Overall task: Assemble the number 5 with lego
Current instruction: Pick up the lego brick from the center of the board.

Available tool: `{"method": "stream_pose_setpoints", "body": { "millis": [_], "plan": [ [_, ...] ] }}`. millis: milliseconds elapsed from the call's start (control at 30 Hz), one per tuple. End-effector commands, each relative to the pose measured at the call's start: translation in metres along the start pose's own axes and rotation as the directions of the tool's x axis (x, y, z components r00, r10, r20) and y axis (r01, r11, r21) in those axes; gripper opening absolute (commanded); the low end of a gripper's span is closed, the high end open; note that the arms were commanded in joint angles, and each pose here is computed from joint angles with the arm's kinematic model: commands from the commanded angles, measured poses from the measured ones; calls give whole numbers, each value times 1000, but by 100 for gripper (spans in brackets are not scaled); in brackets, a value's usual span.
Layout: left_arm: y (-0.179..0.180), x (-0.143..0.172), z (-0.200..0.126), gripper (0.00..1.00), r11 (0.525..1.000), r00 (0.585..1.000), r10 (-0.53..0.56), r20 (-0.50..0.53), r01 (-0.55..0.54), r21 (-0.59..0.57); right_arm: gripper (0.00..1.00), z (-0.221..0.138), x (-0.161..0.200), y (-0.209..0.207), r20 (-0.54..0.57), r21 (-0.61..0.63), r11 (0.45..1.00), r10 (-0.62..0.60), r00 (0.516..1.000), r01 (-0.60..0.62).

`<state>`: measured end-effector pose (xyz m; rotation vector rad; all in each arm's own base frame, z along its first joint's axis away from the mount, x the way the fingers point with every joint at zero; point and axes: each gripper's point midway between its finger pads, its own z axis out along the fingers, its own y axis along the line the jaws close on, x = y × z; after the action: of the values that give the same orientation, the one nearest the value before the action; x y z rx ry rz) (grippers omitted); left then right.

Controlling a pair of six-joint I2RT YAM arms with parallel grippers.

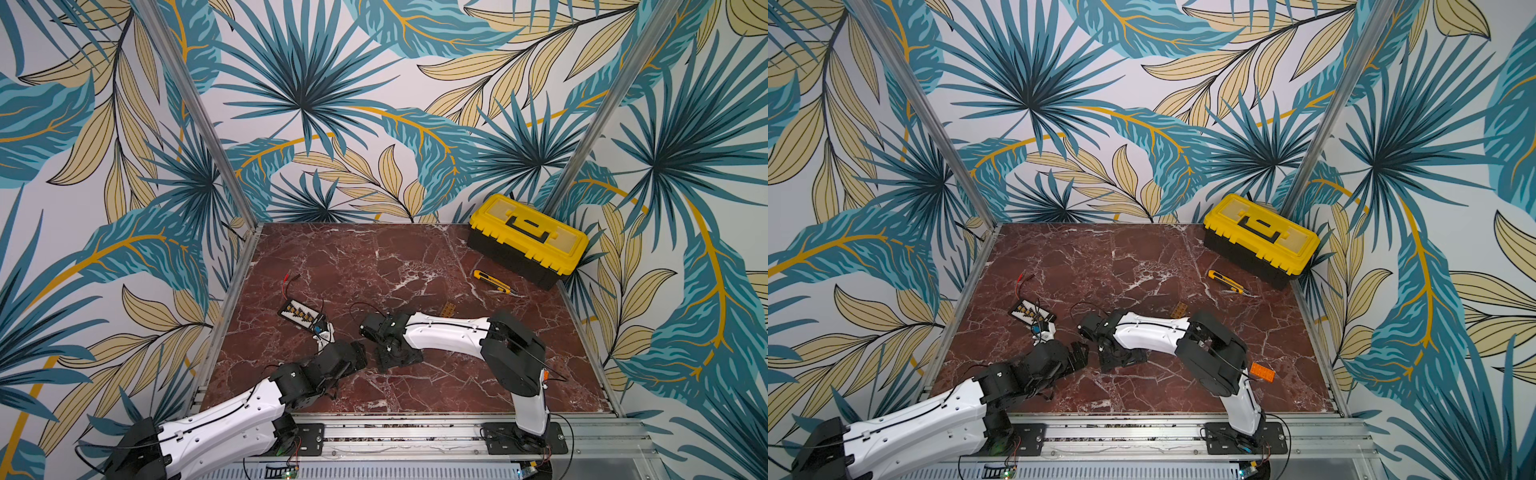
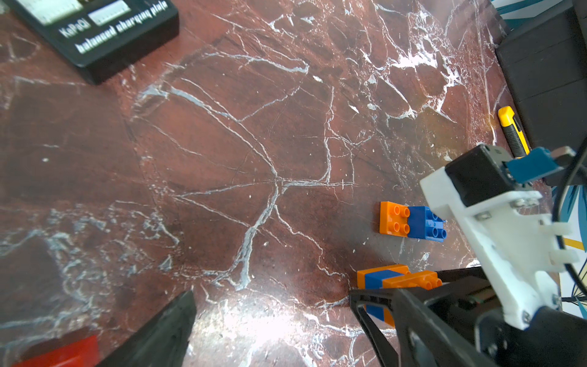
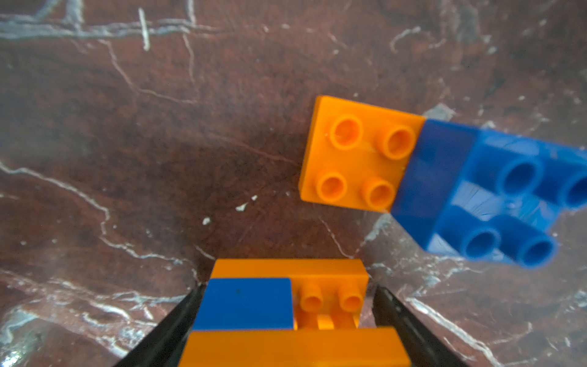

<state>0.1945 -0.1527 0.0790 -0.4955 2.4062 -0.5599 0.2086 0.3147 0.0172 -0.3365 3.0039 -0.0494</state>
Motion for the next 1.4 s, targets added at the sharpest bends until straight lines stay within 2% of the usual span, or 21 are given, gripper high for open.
{"method": "stream_pose_setpoints", "body": {
  "millis": [0,367,1100,1367],
  "plan": [
    [7,-1,0,100,1000,1000,-4,12,4,-15,83,20,10,-9,-34,61,998,-10,999,12],
    [7,0,0,100,1000,1000,-7,6,7,-14,87,19,8,-14,-16,81,997,-1,1000,2],
    [7,1,1,100,1000,1000,-6,6,6,-15,87,22,9,-13,-16,70,997,13,1000,-12],
    [7,1,1,100,1000,1000,-7,4,7,-15,87,19,2,-18,28,55,997,59,998,-60]
  ]
}}
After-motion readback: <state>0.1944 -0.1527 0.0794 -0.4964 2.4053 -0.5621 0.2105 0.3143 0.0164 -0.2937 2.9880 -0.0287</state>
